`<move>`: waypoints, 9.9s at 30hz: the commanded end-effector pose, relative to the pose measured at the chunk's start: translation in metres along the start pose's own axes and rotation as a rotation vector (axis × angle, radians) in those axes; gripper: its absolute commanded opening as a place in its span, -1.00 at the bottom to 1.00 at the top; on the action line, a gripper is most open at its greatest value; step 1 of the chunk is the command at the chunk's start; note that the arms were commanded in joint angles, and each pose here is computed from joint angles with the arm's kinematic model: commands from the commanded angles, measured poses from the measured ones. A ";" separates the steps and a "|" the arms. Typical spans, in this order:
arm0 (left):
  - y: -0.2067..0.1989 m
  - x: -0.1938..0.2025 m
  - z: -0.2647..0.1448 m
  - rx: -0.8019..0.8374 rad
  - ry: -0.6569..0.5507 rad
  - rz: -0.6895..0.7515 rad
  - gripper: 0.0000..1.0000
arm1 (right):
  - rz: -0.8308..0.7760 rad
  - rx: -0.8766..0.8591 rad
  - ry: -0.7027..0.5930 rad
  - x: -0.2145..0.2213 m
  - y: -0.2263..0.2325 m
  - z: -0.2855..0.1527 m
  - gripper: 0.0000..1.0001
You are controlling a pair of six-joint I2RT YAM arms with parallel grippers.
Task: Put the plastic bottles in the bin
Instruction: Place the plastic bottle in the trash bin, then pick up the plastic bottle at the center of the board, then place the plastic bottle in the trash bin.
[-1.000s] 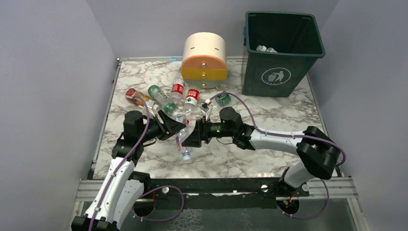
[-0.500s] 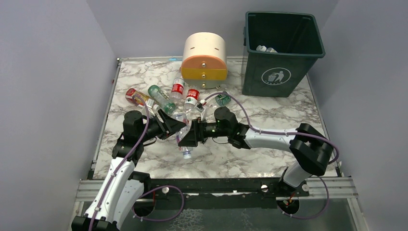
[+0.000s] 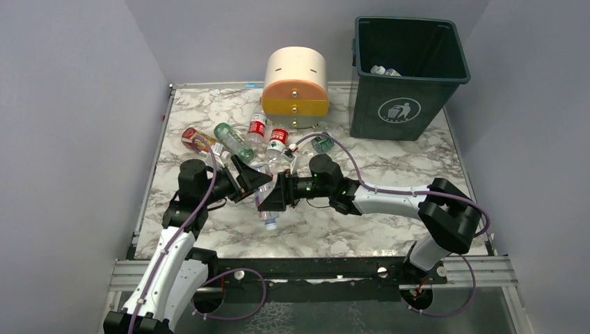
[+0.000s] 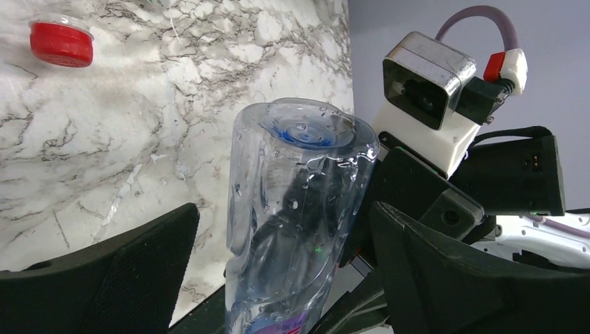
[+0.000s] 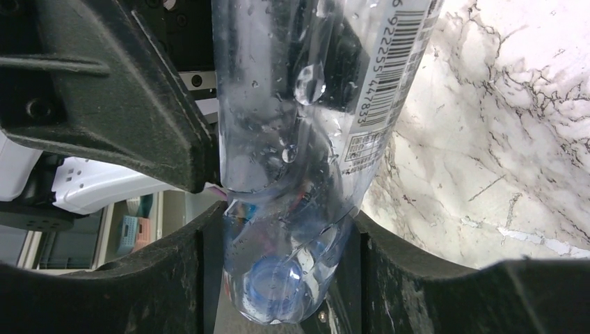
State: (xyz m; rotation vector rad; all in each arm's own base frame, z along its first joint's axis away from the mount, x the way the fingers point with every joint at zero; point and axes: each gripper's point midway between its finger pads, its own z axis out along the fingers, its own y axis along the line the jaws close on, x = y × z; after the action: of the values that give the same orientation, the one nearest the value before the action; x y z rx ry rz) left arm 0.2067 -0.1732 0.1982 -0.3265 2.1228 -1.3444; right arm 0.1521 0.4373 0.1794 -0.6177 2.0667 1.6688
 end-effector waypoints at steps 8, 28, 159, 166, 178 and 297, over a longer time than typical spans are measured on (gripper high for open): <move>-0.042 -0.023 -0.020 0.005 -0.057 0.162 0.98 | -0.029 0.059 -0.044 -0.008 0.002 -0.007 0.08; -0.070 -0.028 -0.042 0.021 -0.097 0.209 0.98 | -0.042 0.284 -0.195 -0.063 -0.005 -0.093 0.08; 0.054 -0.080 0.284 -0.263 0.069 1.004 0.98 | 0.070 0.453 -0.642 -0.175 -0.070 -0.328 0.86; 0.051 -0.053 0.294 -0.189 0.121 1.032 0.98 | 0.092 0.447 -0.623 -0.170 -0.080 -0.322 0.85; 0.076 -0.032 0.307 -0.238 0.176 1.013 0.92 | 0.098 0.445 -0.607 -0.163 -0.082 -0.318 0.86; -0.064 0.050 0.102 0.062 0.084 0.648 0.98 | 0.205 0.257 -0.305 -0.108 -0.075 -0.185 0.19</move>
State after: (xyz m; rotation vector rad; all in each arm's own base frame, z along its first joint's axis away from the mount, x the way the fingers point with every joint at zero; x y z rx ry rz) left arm 0.2198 -0.3036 0.1849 0.4420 2.0229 -1.0423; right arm 0.2731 0.2520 0.2025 -0.0341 2.1597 1.4923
